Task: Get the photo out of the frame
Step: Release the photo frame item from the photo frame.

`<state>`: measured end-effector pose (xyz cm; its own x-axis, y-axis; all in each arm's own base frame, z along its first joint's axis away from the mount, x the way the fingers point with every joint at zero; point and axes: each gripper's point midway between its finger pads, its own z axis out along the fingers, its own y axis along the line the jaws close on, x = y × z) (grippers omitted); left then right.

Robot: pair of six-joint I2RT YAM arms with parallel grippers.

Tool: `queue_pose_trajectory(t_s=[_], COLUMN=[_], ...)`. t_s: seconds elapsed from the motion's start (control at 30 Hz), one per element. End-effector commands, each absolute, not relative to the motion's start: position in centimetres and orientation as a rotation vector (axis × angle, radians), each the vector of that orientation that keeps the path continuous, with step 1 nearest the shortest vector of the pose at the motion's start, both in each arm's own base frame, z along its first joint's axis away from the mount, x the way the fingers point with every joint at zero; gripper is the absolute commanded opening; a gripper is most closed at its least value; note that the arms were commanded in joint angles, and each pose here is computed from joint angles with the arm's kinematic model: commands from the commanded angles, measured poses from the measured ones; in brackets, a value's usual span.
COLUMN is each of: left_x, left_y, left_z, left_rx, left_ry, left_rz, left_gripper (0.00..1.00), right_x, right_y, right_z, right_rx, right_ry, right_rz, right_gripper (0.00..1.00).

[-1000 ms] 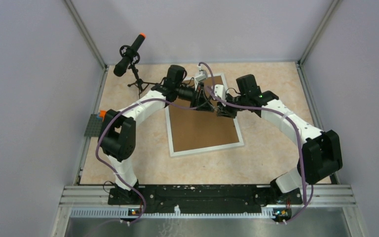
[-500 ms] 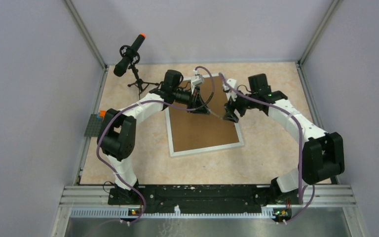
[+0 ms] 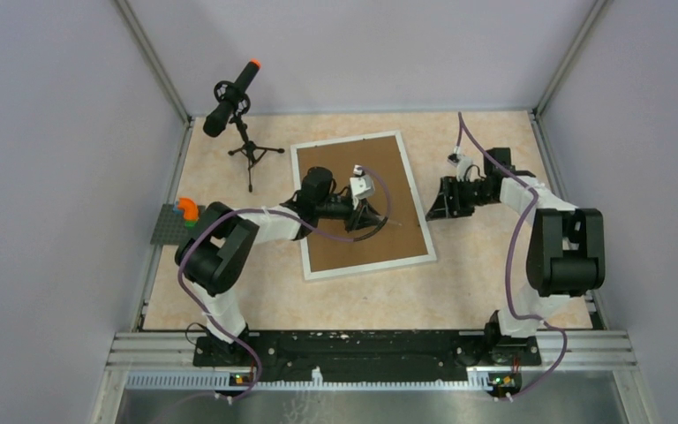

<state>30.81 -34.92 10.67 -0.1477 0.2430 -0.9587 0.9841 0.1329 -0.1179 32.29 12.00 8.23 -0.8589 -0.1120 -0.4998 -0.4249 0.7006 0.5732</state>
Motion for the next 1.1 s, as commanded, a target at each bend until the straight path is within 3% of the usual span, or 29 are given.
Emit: queue_pose_trajectory(t_s=[0.0,0.63,0.83,1.07], left_x=[32.0,30.1,29.9,29.6], left_y=[-36.9,-38.7,-39.1,-38.8], left_z=[12.6,4.5,3.2,2.7], left_rx=[1.186,1.28,1.321,1.235], left_ry=[1.4,1.512,1.535,1.641], left_rz=[-1.027,-0.99,-0.997,-1.038], left_gripper=[0.0,0.0,0.0,0.0], right_x=[32.8,32.4,32.1,31.9], right_y=[12.4,12.1,11.9,11.3], right_z=[7.6,3.9,2.6,1.0], right_rx=[-0.317,-0.15,-0.125,-0.097], right_ry=[2.505,2.626,2.672,2.729], right_rz=[1.029,1.04,1.024,0.977], right_gripper=[0.55,0.41,0.25,0.27])
